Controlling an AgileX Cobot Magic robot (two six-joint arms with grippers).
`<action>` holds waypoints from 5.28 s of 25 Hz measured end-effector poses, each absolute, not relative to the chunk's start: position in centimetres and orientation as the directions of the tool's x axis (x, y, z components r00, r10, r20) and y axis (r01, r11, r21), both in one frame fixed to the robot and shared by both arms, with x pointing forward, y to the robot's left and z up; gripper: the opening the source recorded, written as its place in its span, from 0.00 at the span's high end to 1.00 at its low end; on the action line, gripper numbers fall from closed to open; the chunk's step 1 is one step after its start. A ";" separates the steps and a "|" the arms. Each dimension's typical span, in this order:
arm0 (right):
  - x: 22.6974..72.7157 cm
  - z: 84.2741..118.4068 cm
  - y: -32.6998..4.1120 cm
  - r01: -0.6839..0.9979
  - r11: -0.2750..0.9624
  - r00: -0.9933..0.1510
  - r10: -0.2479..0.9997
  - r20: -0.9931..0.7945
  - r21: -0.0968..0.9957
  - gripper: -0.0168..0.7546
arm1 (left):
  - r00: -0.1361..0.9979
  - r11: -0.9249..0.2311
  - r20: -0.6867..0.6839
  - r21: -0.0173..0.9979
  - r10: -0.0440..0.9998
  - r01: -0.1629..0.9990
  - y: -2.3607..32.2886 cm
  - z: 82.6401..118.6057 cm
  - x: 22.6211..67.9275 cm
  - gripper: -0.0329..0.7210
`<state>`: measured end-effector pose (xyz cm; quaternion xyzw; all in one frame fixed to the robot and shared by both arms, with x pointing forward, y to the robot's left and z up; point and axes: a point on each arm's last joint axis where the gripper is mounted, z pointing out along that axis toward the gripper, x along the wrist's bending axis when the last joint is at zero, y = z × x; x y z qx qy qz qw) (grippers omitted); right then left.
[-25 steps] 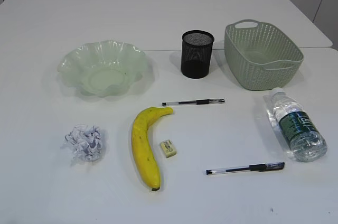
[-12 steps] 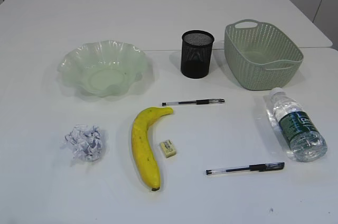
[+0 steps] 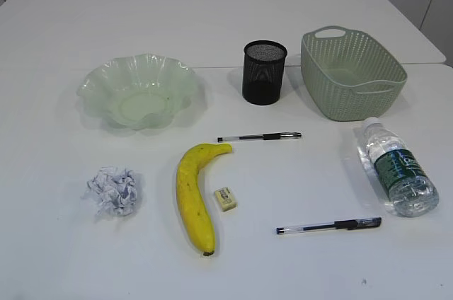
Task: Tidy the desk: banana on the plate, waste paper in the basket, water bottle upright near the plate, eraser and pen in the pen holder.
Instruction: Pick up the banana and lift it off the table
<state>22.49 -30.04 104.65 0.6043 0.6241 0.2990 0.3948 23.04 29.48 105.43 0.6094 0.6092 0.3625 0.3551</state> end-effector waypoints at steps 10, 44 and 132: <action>22.6 104.6 -30.0 0.533 0.015 0.075 0.995 -0.065 0.846 0.54 | -0.002 -0.003 0.005 0.875 1.000 0.485 29.4 105.4 23.0 0.33; 34.8 114.3 -32.4 0.760 0.005 0.145 0.974 -0.176 0.650 0.54 | -0.097 -0.089 0.172 0.824 0.980 0.560 31.6 113.6 26.3 0.33; 51.7 113.4 -30.8 0.926 -0.099 0.045 0.987 0.153 0.364 0.54 | 0.519 -0.511 -0.019 0.150 0.855 0.847 6.3 101.2 60.4 0.27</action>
